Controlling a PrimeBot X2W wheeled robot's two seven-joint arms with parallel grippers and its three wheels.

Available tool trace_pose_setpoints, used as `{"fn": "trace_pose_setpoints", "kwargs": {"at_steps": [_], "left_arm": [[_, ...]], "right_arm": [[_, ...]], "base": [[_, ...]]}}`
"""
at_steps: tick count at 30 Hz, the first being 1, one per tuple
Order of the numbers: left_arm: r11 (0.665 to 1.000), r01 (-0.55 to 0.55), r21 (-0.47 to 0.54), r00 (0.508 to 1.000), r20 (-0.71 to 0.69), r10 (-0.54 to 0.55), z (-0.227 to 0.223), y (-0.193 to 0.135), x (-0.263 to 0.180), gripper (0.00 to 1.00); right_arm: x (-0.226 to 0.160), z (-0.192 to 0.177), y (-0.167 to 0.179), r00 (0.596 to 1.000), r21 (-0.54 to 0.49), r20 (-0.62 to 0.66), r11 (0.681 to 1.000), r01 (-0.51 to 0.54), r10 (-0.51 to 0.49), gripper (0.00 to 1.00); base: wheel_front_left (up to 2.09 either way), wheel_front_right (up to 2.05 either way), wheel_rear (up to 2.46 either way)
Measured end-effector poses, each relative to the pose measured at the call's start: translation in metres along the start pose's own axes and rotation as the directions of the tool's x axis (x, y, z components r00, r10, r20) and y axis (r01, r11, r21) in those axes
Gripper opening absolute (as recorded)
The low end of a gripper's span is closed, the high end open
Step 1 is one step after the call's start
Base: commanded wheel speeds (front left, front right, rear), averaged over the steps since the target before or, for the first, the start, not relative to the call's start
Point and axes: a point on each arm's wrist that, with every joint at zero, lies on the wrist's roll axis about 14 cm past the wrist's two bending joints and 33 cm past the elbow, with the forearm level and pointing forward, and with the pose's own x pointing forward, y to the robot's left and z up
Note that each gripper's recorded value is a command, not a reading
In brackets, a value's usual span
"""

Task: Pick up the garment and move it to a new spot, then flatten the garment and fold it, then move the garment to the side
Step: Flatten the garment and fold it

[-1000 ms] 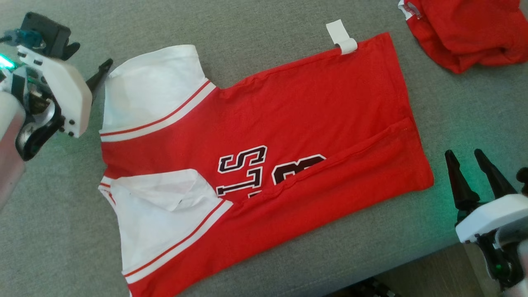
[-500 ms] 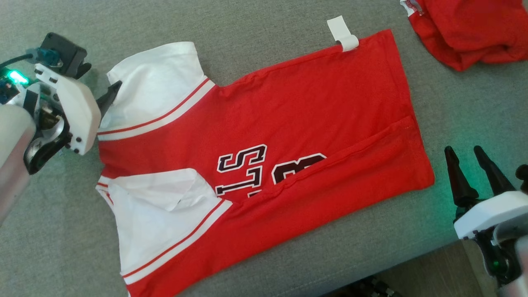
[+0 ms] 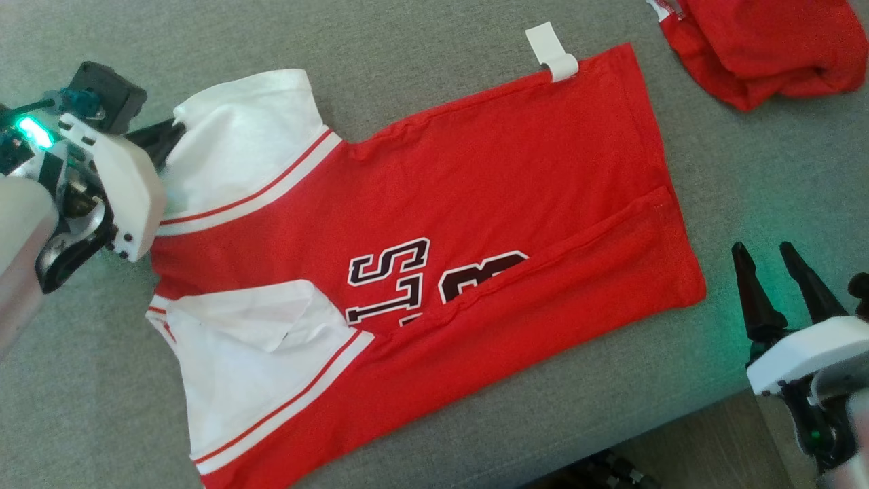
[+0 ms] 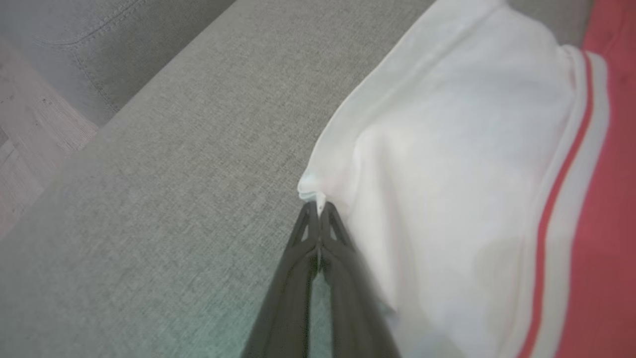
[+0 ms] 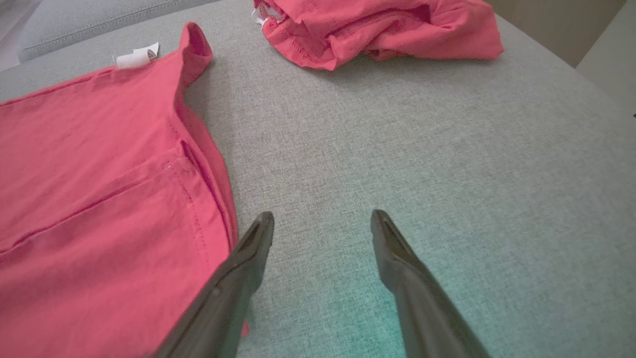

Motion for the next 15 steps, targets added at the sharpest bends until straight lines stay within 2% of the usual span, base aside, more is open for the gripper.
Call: {"fn": "trace_pose_setpoints", "kwargs": {"at_steps": [15], "left_arm": [[0.990,-0.133,0.043,0.983,0.136,0.126,0.024,0.038,-0.019,0.00]], "right_arm": [[0.003,0.020,0.006,0.999,-0.012,0.041,1.000,-0.026,0.026,1.00]], "base": [[0.00,0.00,0.00]]}}
